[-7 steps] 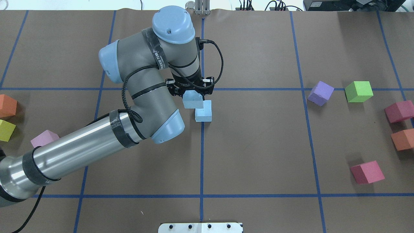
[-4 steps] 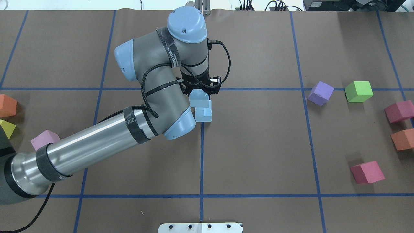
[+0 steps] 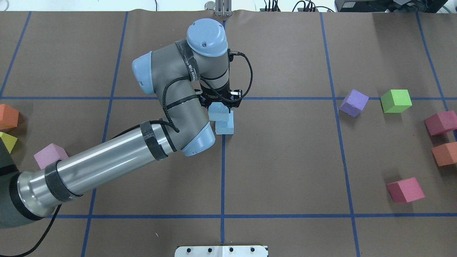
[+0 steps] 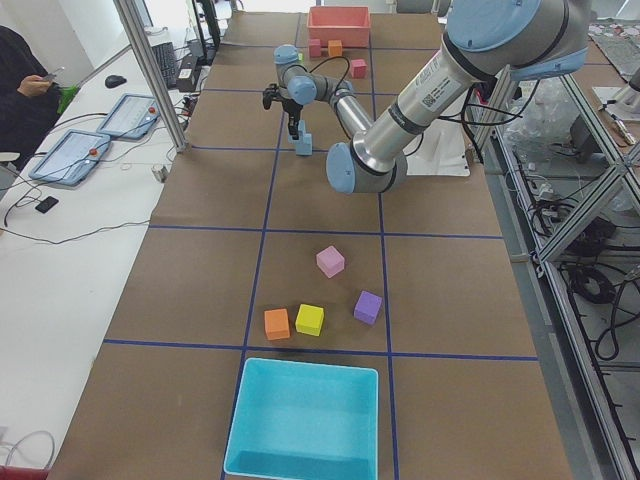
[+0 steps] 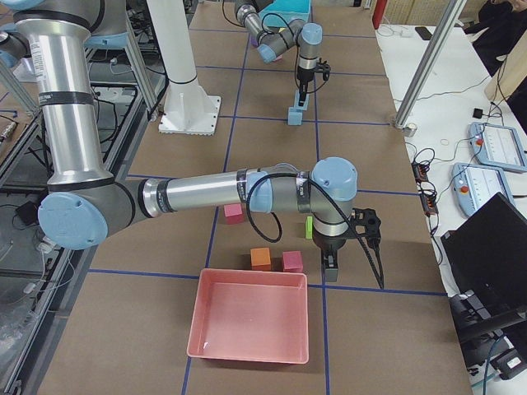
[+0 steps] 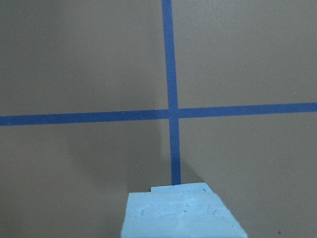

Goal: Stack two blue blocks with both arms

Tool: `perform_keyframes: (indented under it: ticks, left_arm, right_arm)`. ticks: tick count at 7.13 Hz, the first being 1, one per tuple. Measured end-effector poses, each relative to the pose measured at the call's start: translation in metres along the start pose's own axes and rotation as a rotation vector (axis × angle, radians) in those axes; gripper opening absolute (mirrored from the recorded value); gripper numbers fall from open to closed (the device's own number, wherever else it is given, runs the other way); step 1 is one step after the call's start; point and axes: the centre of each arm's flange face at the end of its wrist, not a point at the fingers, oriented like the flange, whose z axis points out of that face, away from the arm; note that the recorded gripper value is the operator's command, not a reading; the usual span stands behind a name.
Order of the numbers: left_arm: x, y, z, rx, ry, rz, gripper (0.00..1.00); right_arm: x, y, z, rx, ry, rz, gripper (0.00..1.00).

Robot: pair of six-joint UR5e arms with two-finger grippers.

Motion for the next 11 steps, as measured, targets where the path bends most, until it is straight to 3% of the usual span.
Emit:
perform_keyframes:
  ticks: [7,8,9,11]
  left_arm:
    - [0.011,0.016,0.008,-0.014,0.001,-0.004,0.62]
    - [0.011,0.017,0.008,-0.014,0.002,-0.004,0.7]
    - [0.012,0.017,0.007,-0.014,0.003,-0.004,0.97]
    - [0.012,0.017,0.007,-0.013,0.004,-0.002,0.98]
  right_arm:
    - [-0.005,-0.005,-0.001,0.0,0.01,-0.009,1.0]
    - [-0.005,-0.006,-0.001,0.001,0.01,-0.01,1.0]
    - [-0.005,-0.006,-0.001,0.001,0.01,-0.01,1.0]
    - [-0.006,-0.006,-0.001,0.001,0.01,-0.011,1.0]
